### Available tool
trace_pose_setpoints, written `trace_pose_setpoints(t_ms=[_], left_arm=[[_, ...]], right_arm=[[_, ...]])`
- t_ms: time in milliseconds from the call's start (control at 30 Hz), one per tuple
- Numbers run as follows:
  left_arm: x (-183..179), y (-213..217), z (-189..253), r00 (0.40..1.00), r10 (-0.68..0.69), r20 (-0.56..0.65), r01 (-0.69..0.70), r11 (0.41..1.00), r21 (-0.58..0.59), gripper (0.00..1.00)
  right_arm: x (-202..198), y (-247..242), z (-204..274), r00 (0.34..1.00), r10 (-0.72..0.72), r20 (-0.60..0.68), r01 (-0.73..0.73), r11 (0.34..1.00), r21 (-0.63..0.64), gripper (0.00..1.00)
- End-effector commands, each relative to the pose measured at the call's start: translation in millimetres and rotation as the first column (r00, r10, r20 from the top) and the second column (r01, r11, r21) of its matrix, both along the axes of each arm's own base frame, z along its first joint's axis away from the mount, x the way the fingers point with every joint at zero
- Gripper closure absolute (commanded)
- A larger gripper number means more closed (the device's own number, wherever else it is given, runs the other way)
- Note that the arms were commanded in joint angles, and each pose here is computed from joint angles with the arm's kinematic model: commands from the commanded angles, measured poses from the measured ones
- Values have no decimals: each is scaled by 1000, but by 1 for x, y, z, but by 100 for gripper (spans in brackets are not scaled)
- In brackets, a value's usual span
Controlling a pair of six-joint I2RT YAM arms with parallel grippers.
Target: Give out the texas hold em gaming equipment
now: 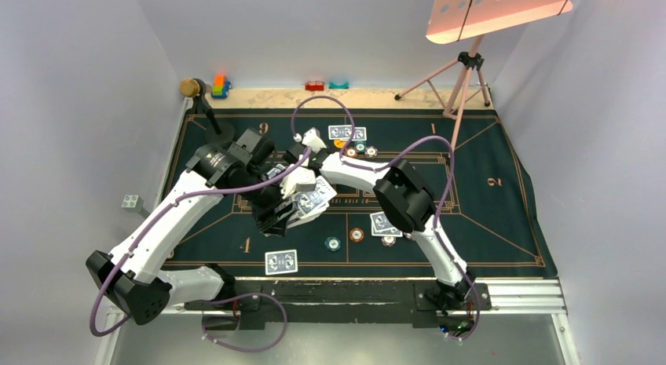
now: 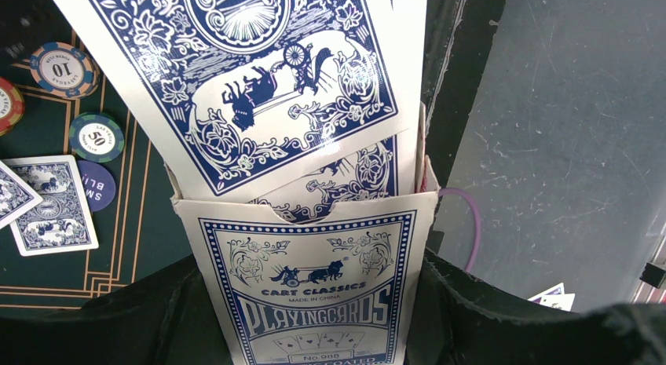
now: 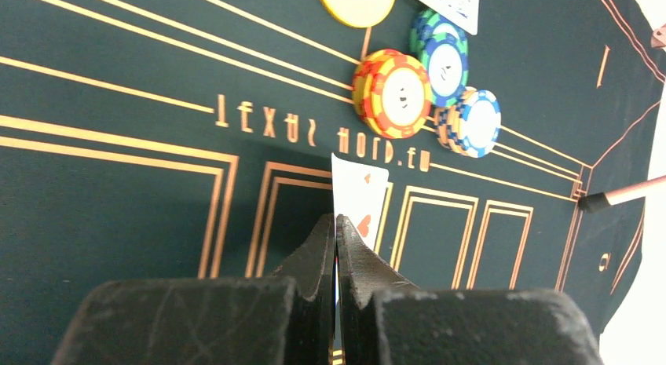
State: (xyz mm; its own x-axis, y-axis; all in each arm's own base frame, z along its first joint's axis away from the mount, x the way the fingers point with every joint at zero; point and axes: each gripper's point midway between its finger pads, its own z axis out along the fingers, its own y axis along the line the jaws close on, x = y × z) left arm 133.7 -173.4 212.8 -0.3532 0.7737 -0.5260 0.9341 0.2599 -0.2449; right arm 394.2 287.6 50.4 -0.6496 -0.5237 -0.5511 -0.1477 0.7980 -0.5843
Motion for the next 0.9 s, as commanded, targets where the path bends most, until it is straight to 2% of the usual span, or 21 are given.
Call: trace_pose_setpoints(t_ms=[0, 133, 233, 333, 400, 533, 700, 867], left_arm=[[-4, -3, 10, 1000, -1, 10, 2, 999, -37, 100], [-3, -3, 8, 1000, -1, 7, 1, 999, -34, 100], [-3, -3, 8, 1000, 1, 11, -1, 999, -34, 100], [-4, -2, 9, 1000, 0, 14, 1, 999, -36, 100], [-4, -2, 9, 1000, -2, 13, 2, 999, -36, 100], [-4, -2, 8, 1000, -4, 15, 4, 999, -35, 100], [-4, -1, 8, 1000, -3, 18, 4, 999, -34, 100], [-4, -1, 8, 1000, -5, 20, 6, 999, -34, 100]], right_arm=[[5, 21, 7, 999, -13, 41, 10, 998, 67, 100], [1, 37, -6, 1000, 17, -14, -15, 988, 151, 95], [-2, 48, -8, 998, 41, -43, -31, 977, 211, 86], [-5, 56, -10, 996, 58, -68, -39, 967, 253, 63], [-8, 61, -10, 994, 73, -80, -48, 958, 282, 50], [-15, 75, -5, 986, 126, -109, -78, 927, 367, 39], [-21, 95, 12, 971, 200, -129, -115, 869, 481, 36], [-3, 67, 44, 982, 127, -142, -18, 804, 594, 37]])
